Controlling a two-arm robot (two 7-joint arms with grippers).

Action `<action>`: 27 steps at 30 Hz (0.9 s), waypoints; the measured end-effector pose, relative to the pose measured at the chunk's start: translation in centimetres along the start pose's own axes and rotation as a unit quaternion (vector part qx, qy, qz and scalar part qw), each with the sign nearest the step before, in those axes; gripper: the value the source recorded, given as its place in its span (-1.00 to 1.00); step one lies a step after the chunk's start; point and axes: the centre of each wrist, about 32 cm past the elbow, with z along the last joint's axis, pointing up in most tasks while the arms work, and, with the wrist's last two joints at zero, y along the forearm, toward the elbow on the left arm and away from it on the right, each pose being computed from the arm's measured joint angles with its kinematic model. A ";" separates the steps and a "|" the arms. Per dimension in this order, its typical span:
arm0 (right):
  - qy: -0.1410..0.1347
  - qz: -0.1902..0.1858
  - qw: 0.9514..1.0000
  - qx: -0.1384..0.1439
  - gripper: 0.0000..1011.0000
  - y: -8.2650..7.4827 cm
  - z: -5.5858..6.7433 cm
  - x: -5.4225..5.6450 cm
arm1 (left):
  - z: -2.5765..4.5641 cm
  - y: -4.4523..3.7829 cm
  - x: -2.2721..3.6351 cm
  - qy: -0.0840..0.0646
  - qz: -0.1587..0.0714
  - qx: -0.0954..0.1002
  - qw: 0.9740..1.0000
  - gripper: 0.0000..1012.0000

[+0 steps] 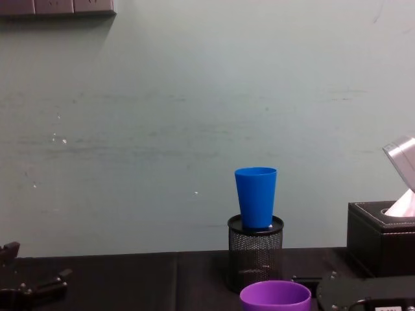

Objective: Pick up one cup with a gripper and tap it against the other cup.

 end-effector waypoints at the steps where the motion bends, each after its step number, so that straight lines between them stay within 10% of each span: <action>1: 0.000 0.000 1.000 0.000 0.45 0.0 0.0 0.0 | 0.00 0.00 0.00 0.000 0.000 0.000 1.000 0.98; 27: 0.013 -0.001 1.000 -0.007 0.45 0.1 -0.4 -0.1 | 0.00 0.00 0.00 0.000 0.000 0.000 1.000 0.98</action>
